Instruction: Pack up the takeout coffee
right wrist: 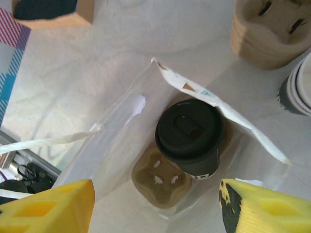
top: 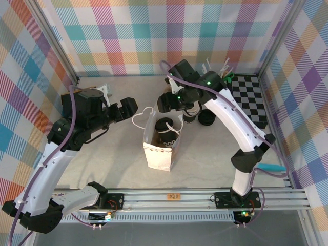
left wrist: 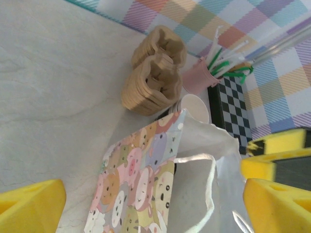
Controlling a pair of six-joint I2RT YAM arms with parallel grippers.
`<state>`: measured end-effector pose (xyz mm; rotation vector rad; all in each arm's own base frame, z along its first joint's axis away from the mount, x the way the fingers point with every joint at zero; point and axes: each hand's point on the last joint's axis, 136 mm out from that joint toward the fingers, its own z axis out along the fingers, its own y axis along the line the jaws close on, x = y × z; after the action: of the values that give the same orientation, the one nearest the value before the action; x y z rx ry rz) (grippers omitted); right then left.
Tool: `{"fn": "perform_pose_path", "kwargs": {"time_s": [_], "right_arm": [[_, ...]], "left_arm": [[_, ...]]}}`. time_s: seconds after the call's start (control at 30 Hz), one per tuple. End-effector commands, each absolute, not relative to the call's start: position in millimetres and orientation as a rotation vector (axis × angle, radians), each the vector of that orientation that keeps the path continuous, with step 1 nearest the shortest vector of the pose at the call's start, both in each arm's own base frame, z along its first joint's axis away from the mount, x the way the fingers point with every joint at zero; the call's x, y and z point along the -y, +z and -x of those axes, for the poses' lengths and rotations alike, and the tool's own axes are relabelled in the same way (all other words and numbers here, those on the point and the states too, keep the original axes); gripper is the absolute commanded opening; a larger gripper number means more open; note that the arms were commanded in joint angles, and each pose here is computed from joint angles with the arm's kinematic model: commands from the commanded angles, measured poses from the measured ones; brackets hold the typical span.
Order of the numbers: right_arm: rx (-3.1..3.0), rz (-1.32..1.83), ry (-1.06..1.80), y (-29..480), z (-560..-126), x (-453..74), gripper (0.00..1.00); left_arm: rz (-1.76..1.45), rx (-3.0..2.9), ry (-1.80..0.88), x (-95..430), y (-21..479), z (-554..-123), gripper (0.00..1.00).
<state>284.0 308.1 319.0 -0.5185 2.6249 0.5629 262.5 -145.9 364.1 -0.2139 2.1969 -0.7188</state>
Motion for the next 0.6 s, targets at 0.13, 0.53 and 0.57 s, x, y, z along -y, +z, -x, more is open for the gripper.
{"fn": "perform_pose_path", "kwargs": {"time_s": [0.13,0.53,0.57], "right_arm": [[-2.734,0.682,0.566,294.7,-259.3,-319.0,0.68],[-2.839,0.588,0.376,254.1,-269.3,-305.9,0.54],[-2.838,0.580,0.377,253.1,-270.6,-307.5,0.53]], "left_arm": [[0.118,-2.219,-0.795,162.1,358.1,-261.6,0.90],[0.075,-2.262,-0.854,175.7,345.1,-261.5,0.71],[0.072,-2.265,-0.859,177.1,343.9,-261.4,0.69]]}}
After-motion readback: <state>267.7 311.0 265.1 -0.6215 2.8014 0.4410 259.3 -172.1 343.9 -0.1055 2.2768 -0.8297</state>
